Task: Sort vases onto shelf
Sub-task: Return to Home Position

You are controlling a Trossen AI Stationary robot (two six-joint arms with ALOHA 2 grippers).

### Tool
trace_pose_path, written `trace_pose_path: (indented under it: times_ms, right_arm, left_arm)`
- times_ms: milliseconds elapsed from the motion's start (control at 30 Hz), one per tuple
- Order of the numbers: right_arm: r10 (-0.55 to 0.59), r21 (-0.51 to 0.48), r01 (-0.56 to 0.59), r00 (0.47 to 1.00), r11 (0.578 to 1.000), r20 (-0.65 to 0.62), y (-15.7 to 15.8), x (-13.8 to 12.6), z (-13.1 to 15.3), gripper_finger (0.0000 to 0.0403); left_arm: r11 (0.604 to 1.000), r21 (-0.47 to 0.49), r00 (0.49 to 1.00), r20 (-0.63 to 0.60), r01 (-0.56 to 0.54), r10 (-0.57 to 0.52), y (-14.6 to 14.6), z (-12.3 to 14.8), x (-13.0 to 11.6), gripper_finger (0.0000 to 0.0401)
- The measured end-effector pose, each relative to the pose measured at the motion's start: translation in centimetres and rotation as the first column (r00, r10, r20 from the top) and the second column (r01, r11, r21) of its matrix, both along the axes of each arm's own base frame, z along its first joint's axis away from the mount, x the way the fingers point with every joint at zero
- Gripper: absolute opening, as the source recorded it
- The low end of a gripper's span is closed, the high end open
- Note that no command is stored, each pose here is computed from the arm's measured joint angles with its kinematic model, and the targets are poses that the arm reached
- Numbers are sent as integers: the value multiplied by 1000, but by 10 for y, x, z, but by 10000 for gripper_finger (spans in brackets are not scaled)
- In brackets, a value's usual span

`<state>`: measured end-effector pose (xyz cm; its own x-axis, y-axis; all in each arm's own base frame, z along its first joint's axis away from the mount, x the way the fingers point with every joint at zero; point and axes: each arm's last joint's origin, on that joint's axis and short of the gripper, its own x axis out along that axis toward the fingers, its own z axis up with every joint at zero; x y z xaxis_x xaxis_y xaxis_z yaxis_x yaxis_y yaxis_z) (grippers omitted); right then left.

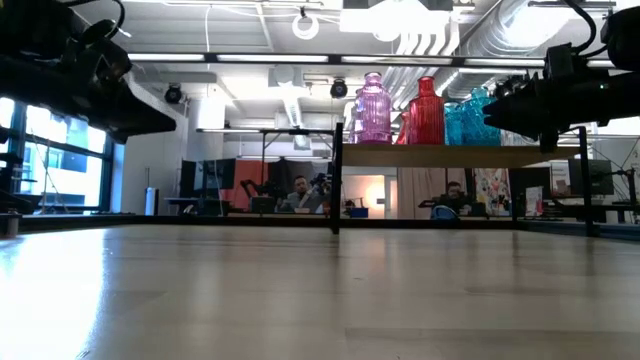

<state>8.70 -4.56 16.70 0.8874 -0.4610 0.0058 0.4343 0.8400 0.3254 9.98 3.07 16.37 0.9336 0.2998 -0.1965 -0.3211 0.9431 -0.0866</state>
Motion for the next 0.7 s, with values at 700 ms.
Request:
trace_pose_path:
  times_ms: [700]
  right_arm:
    - [0, 8, 0, 1000, 1000, 2, 0, 0, 0, 117]
  left_arm:
    - [982, -178, 997, 41, -63, 71, 1, -1, 0, 45]
